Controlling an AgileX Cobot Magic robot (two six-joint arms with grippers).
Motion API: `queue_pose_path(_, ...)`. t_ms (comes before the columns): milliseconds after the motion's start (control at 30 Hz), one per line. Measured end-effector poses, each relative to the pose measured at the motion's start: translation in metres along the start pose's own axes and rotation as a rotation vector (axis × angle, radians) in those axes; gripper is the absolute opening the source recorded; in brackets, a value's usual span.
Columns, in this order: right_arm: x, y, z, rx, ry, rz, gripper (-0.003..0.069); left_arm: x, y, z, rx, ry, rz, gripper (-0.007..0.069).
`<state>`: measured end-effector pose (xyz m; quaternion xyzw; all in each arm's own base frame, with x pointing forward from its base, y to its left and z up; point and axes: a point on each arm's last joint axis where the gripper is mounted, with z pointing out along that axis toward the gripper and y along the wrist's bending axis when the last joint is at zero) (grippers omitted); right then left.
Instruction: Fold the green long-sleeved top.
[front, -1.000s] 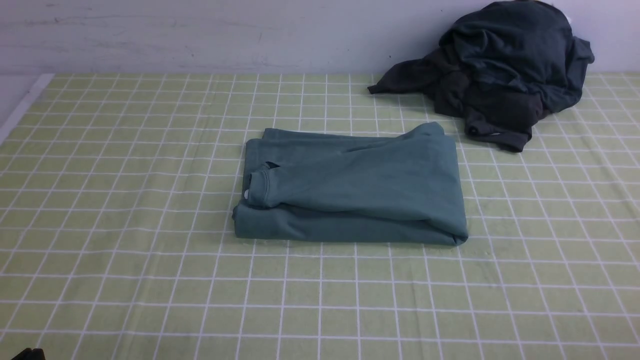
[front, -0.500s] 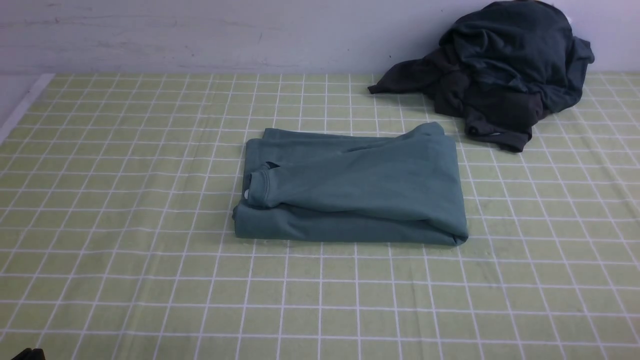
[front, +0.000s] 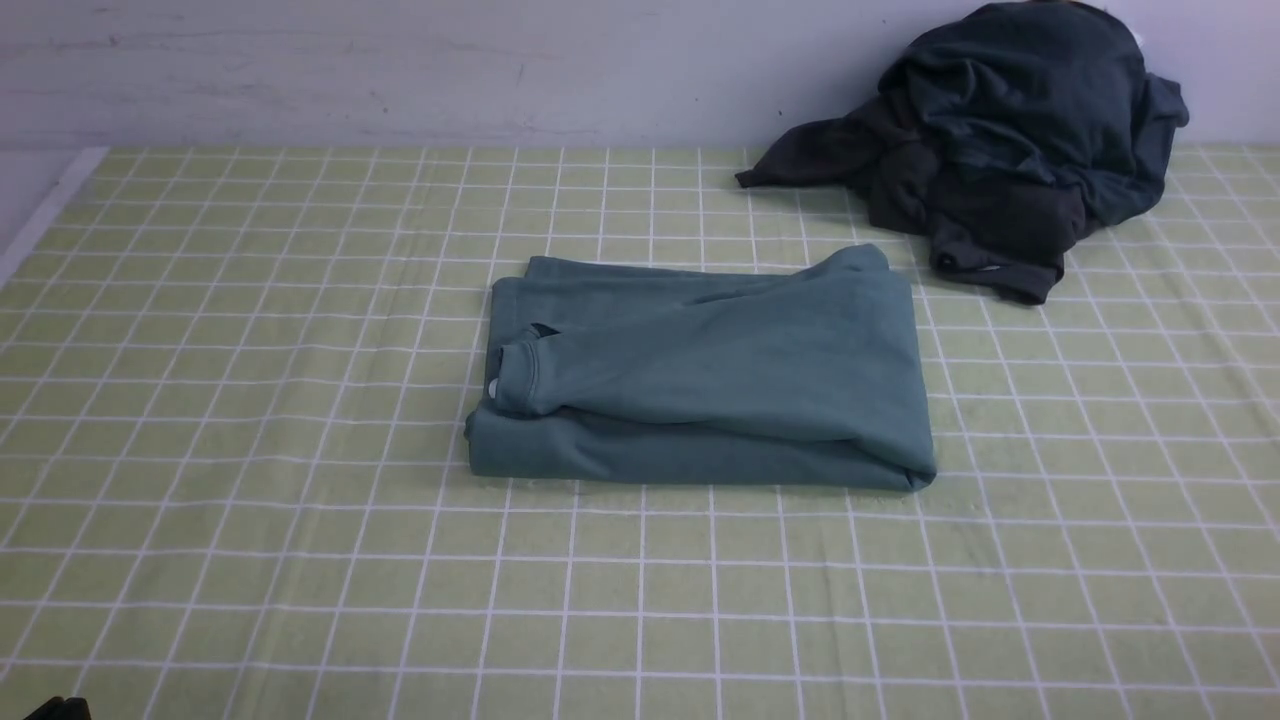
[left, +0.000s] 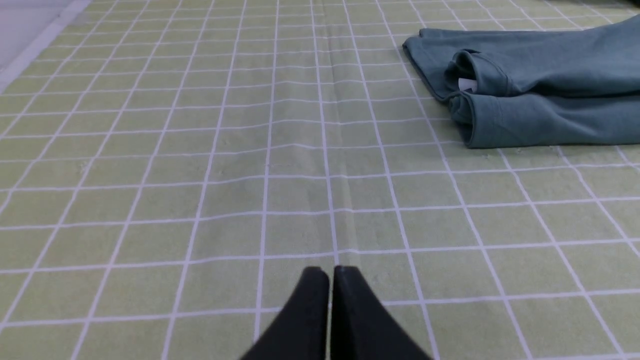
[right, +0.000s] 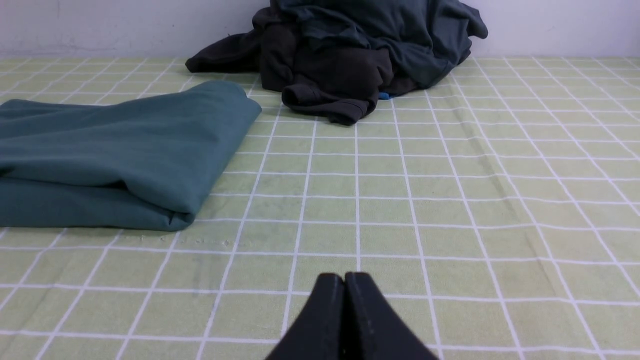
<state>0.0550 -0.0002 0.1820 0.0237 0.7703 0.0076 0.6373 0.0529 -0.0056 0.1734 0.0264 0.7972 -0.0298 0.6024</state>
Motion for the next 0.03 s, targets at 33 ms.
queue_pose_path(33, 0.0, 0.0, 0.0, 0.0, 0.0, 0.0, -0.0011, 0.0, 0.0, 0.0, 0.0, 0.0, 0.0, -0.0003)
